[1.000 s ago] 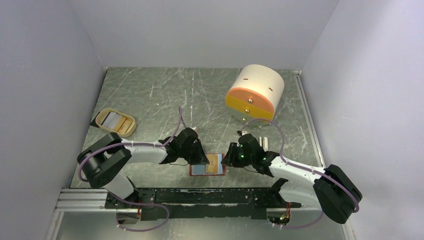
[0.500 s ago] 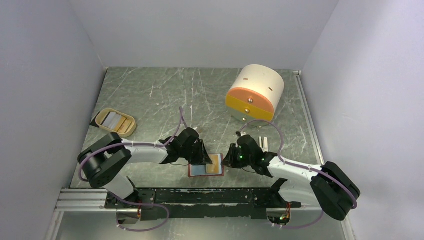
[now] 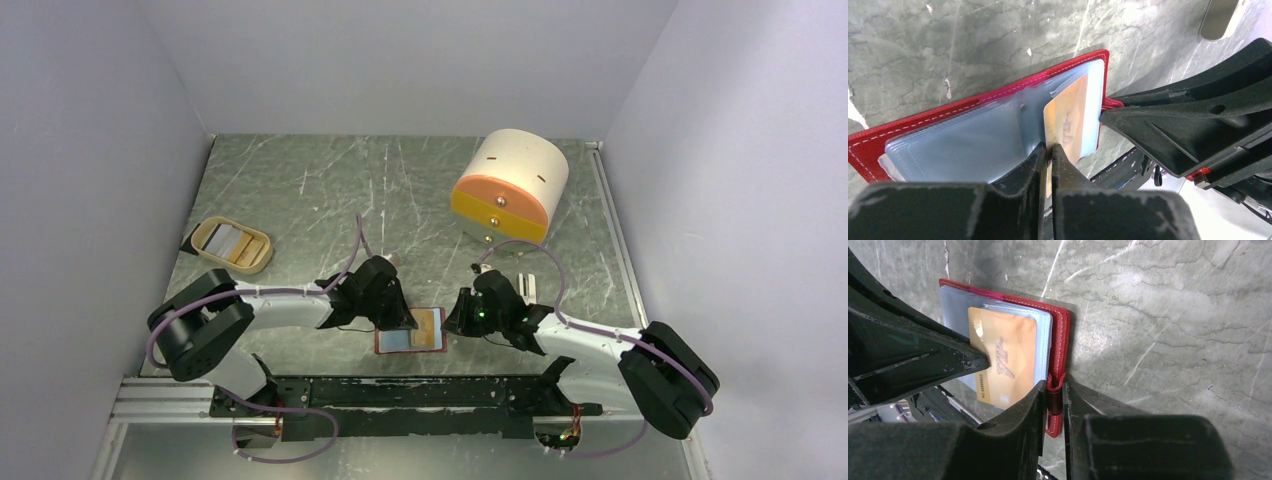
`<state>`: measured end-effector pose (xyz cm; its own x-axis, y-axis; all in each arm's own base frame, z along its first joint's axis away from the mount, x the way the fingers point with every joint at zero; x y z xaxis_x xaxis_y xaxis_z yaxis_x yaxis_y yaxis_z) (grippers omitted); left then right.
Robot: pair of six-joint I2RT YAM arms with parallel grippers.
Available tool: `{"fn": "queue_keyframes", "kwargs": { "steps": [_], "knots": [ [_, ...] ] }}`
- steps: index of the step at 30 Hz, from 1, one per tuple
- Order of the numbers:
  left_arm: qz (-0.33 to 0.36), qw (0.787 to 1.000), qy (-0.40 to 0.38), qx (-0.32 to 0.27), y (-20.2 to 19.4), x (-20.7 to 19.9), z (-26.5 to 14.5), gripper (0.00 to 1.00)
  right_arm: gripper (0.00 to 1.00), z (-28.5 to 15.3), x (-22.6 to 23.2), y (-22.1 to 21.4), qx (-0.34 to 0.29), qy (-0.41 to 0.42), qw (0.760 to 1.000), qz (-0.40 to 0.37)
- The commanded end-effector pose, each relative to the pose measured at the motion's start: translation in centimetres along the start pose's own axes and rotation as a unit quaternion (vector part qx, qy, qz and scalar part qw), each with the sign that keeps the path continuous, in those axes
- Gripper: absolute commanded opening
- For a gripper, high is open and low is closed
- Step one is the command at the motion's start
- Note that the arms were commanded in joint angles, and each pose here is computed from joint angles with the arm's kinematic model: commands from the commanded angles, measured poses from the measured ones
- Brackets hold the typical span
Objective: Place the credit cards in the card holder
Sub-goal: Insert the credit card into the card holder.
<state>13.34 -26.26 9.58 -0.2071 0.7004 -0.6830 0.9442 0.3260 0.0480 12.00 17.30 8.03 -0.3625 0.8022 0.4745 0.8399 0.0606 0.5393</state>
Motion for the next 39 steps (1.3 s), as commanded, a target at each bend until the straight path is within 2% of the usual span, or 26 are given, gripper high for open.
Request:
{"fn": "queue_keyframes", "kwargs": {
  "steps": [1,9,10,16,18,25,35,39],
  "knots": [
    [0.014,1.000,-0.006,0.006,0.0,-0.8,0.8,0.09,0.20,0.1,-0.2,-0.5,0.009,-0.002,1.000,0.000],
    [0.008,0.999,-0.014,0.027,-0.5,-1.0,1.8,0.09,0.20,0.2,-0.1,-0.3,0.010,-0.002,1.000,-0.002],
    [0.006,0.999,-0.018,0.030,-0.6,-1.0,1.8,0.11,0.20,0.3,-0.1,-0.3,0.010,-0.002,1.000,-0.002],
    [0.004,0.999,-0.027,0.020,-0.5,-1.5,0.8,0.42,0.20,0.3,-0.2,-0.5,0.013,-0.003,1.000,-0.001],
    [0.002,1.000,-0.029,0.009,-0.4,-1.5,0.3,0.45,0.20,0.3,-0.2,-0.5,0.012,-0.004,1.000,-0.001],
    [0.001,1.000,-0.025,-0.006,-0.2,-1.6,-0.2,0.48,0.20,0.3,-0.3,-0.7,0.013,-0.004,1.000,-0.001],
    [0.006,0.999,-0.023,0.026,-0.7,-2.3,1.4,0.47,0.20,0.3,-0.3,-0.5,0.011,-0.005,1.000,-0.001],
    [0.004,1.000,-0.025,0.019,-0.7,-2.3,1.0,0.49,0.22,0.3,-0.2,-0.4,0.011,-0.006,1.000,-0.001]
  ]
}}
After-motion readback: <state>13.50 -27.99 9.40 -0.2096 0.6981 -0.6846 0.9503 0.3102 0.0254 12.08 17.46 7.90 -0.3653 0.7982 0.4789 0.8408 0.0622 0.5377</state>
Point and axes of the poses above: each gripper's point midway between its finger pads, its own z axis out along the fingers, its own x axis along the line the jaws close on, y = z × x, the point moved 9 cm from there along -z, back along the fingers, and after that the axes turned 14 degrees about -z, right-handed, at the moved point
